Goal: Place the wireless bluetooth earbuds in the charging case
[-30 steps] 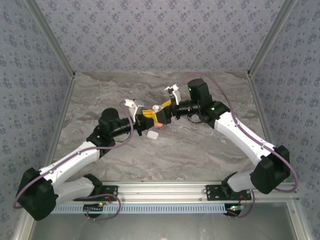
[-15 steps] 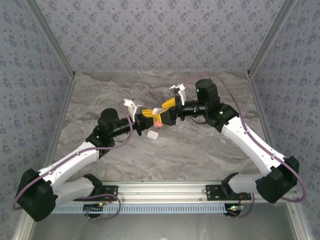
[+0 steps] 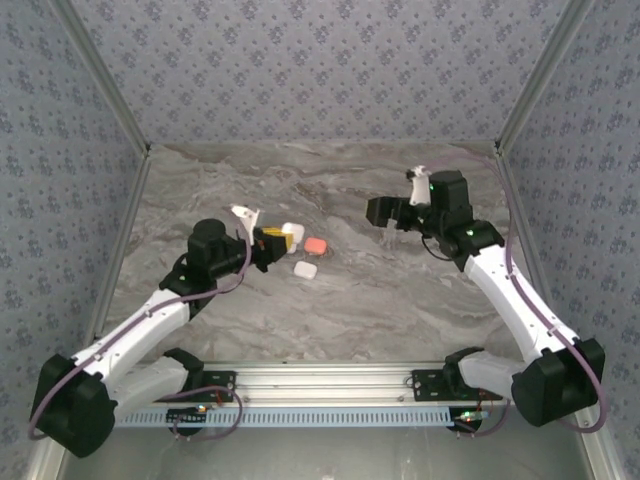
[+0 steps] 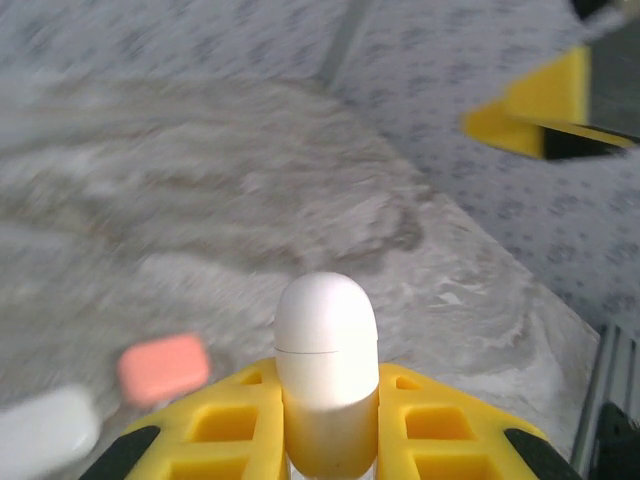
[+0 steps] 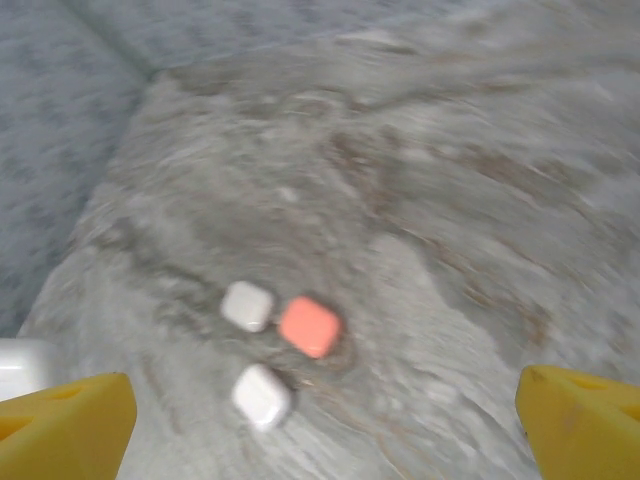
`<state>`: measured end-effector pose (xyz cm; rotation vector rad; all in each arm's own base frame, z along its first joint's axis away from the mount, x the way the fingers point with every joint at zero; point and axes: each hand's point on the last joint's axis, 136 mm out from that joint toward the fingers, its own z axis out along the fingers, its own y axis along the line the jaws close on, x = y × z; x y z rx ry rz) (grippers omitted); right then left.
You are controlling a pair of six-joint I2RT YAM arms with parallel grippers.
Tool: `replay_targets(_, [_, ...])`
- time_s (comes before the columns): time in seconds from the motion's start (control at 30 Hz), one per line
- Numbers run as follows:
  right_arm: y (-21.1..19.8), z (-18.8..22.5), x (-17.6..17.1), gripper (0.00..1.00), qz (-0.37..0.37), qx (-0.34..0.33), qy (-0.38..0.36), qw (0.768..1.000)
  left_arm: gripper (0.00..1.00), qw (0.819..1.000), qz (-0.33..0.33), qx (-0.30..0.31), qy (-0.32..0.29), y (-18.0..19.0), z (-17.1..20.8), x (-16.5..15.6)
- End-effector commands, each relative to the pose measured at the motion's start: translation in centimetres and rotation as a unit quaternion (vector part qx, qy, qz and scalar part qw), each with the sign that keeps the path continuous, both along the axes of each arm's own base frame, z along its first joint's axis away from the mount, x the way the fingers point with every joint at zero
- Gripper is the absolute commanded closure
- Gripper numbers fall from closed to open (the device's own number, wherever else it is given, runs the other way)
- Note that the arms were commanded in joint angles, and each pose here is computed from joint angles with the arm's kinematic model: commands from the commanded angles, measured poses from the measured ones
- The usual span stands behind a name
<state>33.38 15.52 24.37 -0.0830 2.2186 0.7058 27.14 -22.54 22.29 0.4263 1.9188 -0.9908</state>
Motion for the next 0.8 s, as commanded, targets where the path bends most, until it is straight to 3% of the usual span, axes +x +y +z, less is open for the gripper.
replay_targets(0.0, [-2.5,-3.3,0.2,0.0,-0.081,0.036,0.051,0.995,1.0,0.992,0.038,-0.009,0.121,2.2,-5.1,0.5])
replay_targets(0.17, [-4.0,-6.0,-0.7,0.0,-0.103,0.027,0.079,0.991,1.0,0.98,0.062,0.02,0.188,3.4,-9.7,1.3])
replay_targets(0.57, [-4.7,-6.9,-1.5,0.0,-0.104,0.008,0.092,0.99,0.96,0.967,0.073,0.036,0.244,2.7,-15.0,3.7])
replay_targets(0.7, [-4.8,-7.1,-1.6,0.0,-0.104,0.007,0.094,0.99,0.86,0.965,0.073,0.03,0.251,2.6,-15.6,3.7])
replay_targets(0.77, [-4.8,-7.1,-1.7,0.0,-0.102,0.005,0.094,0.99,0.74,0.964,0.076,0.033,0.254,2.7,-15.8,3.6])
